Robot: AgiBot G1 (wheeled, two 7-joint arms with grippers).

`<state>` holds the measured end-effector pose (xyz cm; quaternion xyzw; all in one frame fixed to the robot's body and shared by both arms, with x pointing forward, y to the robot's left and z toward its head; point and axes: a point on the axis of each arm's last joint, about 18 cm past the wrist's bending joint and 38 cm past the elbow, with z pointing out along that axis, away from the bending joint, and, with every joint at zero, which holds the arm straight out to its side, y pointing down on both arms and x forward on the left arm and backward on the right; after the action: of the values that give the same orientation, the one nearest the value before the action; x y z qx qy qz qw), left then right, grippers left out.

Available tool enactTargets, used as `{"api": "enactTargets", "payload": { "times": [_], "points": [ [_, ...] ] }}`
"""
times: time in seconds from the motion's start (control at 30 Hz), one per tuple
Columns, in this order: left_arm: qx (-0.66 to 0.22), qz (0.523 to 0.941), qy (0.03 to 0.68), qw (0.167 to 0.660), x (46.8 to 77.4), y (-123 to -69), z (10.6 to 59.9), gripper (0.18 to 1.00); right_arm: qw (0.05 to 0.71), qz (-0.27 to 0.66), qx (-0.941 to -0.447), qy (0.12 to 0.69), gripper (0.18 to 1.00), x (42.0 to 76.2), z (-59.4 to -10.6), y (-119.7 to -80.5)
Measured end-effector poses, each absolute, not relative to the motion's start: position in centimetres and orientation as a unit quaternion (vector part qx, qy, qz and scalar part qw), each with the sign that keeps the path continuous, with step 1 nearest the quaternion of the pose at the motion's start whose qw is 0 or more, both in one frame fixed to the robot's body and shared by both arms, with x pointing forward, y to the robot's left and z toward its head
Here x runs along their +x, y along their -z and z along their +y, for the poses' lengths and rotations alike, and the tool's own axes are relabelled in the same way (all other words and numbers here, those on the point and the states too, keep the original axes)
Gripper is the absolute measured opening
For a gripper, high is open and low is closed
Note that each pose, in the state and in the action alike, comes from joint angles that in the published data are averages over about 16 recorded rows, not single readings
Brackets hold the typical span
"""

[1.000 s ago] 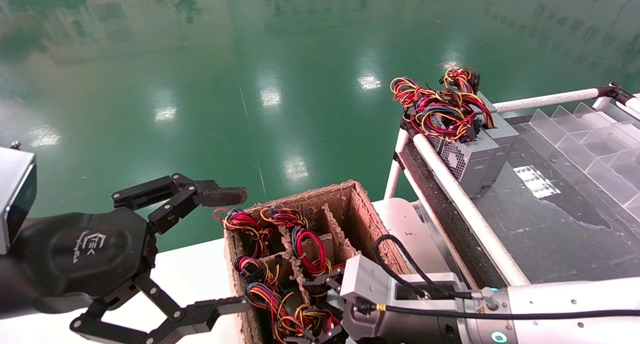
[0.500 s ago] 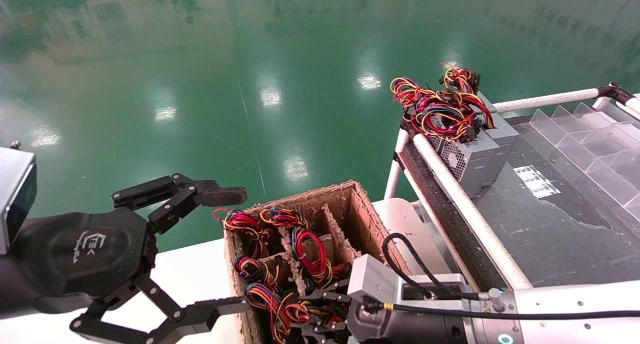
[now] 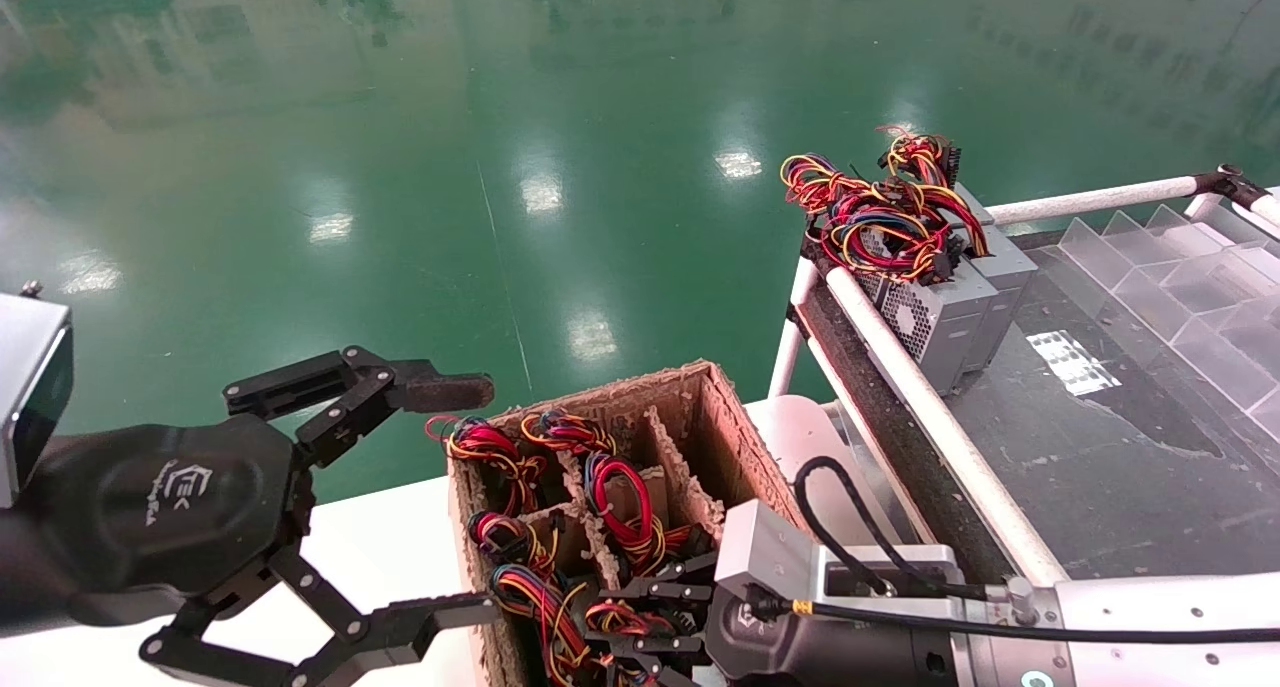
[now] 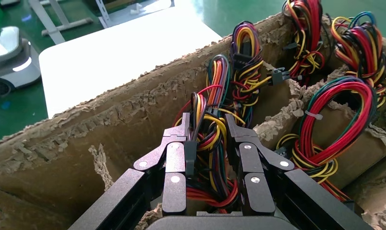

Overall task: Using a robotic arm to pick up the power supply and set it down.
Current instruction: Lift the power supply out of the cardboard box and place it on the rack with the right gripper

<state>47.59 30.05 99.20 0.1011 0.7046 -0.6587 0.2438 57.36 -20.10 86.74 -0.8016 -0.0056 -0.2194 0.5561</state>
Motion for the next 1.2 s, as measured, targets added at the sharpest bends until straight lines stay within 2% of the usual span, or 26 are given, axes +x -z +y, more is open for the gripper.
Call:
{"api": "enactTargets", "payload": {
  "times": [0.6,0.9,1.2],
  "points": [
    [0.101,0.705,0.659,0.244,47.6,-99.2,30.0,1.001,0.62,-0.006,-0.753,0.218,0.317,55.2,-23.0,-92.5],
    [0.101,0.705,0.659,0.244,47.6,-99.2,30.0,1.001,0.657,-0.007,-0.718,0.23,0.317,54.2,-25.4,-97.6],
    [0.101,0.705,0.659,0.244,47.6,-99.2,30.0,1.001,0.683,-0.016,-0.678,0.27,0.317,53.4,-28.5,-103.7]
  ]
}}
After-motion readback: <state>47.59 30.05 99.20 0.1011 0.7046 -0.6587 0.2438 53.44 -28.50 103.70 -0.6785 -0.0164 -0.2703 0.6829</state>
